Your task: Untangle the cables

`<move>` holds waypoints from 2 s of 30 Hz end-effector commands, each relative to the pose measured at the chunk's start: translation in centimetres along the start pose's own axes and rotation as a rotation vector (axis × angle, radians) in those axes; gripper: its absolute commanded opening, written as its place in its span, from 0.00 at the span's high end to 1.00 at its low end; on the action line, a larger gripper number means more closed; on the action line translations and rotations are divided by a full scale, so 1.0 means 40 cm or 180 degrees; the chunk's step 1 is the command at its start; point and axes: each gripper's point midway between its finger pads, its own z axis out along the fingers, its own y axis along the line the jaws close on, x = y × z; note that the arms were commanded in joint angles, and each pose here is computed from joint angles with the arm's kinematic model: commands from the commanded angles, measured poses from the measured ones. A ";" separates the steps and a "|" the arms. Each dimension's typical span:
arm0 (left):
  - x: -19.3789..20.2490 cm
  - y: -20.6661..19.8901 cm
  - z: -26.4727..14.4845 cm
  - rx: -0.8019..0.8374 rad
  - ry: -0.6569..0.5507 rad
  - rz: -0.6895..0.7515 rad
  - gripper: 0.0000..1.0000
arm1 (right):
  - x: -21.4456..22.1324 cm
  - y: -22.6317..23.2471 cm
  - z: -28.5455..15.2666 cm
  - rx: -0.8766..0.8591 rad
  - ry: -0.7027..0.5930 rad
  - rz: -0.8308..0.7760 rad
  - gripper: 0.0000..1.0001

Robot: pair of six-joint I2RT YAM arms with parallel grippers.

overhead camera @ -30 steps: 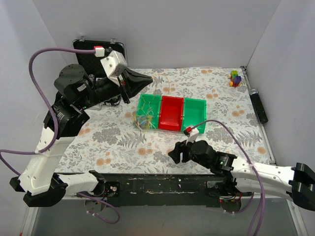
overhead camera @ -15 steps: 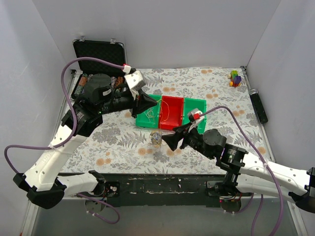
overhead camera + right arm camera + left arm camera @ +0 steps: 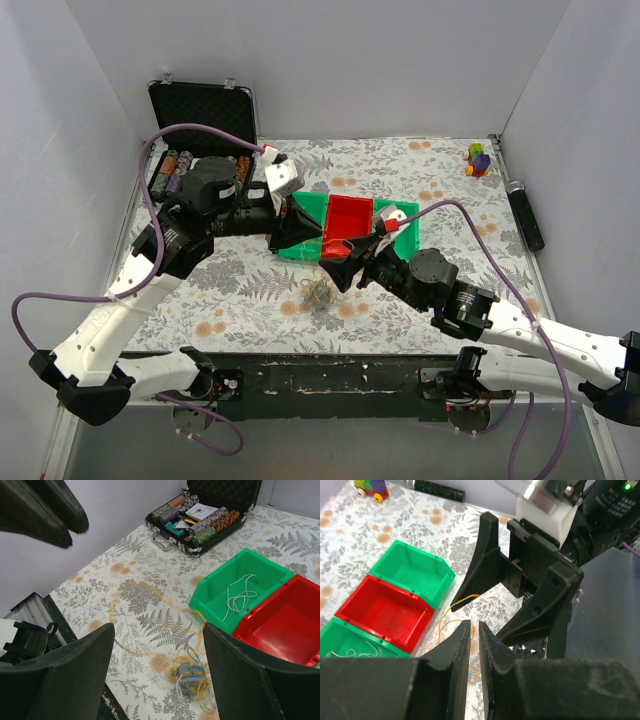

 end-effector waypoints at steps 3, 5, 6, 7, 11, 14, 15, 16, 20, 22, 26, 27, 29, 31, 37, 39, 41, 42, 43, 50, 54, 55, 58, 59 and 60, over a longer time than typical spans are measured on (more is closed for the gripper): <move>0.028 -0.035 -0.011 0.0201 0.0063 -0.0075 0.83 | -0.036 0.009 0.011 -0.0019 -0.0176 0.0007 0.21; 0.032 -0.036 -0.011 0.0202 0.0075 -0.0083 0.83 | -0.026 0.007 0.017 -0.0016 -0.0148 0.0004 0.23; 0.034 -0.035 -0.011 0.0193 0.0080 -0.0086 0.83 | -0.021 0.008 0.020 -0.0016 -0.0128 -0.0001 0.24; 0.034 -0.034 -0.013 0.0183 0.0076 -0.0084 0.83 | -0.017 0.005 0.021 0.0000 -0.0108 -0.0007 0.24; 0.055 -0.024 -0.013 0.0103 0.0114 -0.0082 0.83 | 0.005 -0.007 0.017 0.0062 -0.0033 -0.0005 0.27; 0.114 -0.017 -0.013 0.0072 0.0253 -0.0042 0.80 | 0.035 -0.028 0.008 0.0173 0.0066 -0.0017 0.29; 0.146 -0.010 -0.009 0.0038 0.0337 -0.0068 0.81 | 0.040 -0.037 0.002 0.0218 0.0081 -0.0001 0.29; 0.175 -0.004 -0.009 -0.0002 0.0403 -0.0084 0.81 | 0.056 -0.046 -0.005 0.0257 0.0122 0.0008 0.29; 0.251 -0.001 -0.010 -0.0038 0.0549 -0.0097 0.82 | 0.110 -0.083 -0.033 0.0424 0.0251 0.0047 0.30; 0.306 0.005 -0.005 -0.0072 0.0657 -0.0153 0.80 | 0.140 -0.101 -0.044 0.0510 0.0331 0.0064 0.30; 0.433 0.068 0.018 -0.0406 0.0911 -0.0254 0.38 | 0.188 -0.122 -0.057 0.0616 0.0449 0.0116 0.30; 0.454 0.087 0.027 -0.0519 0.0945 -0.0322 0.34 | 0.198 -0.129 -0.059 0.0652 0.0473 0.0125 0.30; 0.496 0.111 0.047 -0.0642 0.1041 -0.0502 0.31 | 0.213 -0.141 -0.064 0.0727 0.0494 0.0144 0.30; 0.526 0.121 0.068 -0.0686 0.1100 -0.0684 0.26 | 0.223 -0.159 -0.070 0.0843 0.0503 0.0152 0.30; 0.581 0.190 0.104 -0.1085 0.1157 -0.0964 0.19 | 0.275 -0.220 -0.080 0.1321 0.0684 0.0194 0.26; 0.607 0.199 0.110 -0.1155 0.1206 -0.1045 0.19 | 0.297 -0.226 -0.065 0.1348 0.0783 0.0282 0.23; 0.626 0.190 0.117 -0.1092 0.1260 -0.1119 0.19 | 0.321 -0.235 -0.046 0.1359 0.0916 0.0470 0.21; 0.634 0.180 0.122 -0.1019 0.1281 -0.1179 0.19 | 0.331 -0.252 -0.036 0.1397 0.0977 0.0616 0.21; 0.637 0.173 0.124 -0.0966 0.1283 -0.1199 0.19 | 0.339 -0.256 -0.027 0.1366 0.1019 0.0723 0.21; 0.631 0.145 0.110 -0.0762 0.1275 -0.1000 0.21 | 0.303 -0.260 0.051 0.1137 0.0812 0.1036 0.21; 0.622 0.142 0.086 -0.0795 0.1256 -0.0836 0.22 | 0.310 -0.256 0.089 0.1078 0.0885 0.1222 0.25; 0.617 0.142 0.080 -0.0804 0.1236 -0.0786 0.22 | 0.316 -0.255 0.094 0.1081 0.0920 0.1254 0.27; 0.604 0.137 0.064 -0.0815 0.1167 -0.0661 0.23 | 0.329 -0.250 0.105 0.1074 0.1003 0.1349 0.31; 0.599 0.138 0.060 -0.0827 0.1151 -0.0623 0.23 | 0.331 -0.249 0.107 0.1078 0.1016 0.1381 0.32; 0.596 0.139 0.056 -0.0843 0.1140 -0.0587 0.23 | 0.333 -0.246 0.110 0.1065 0.1027 0.1420 0.33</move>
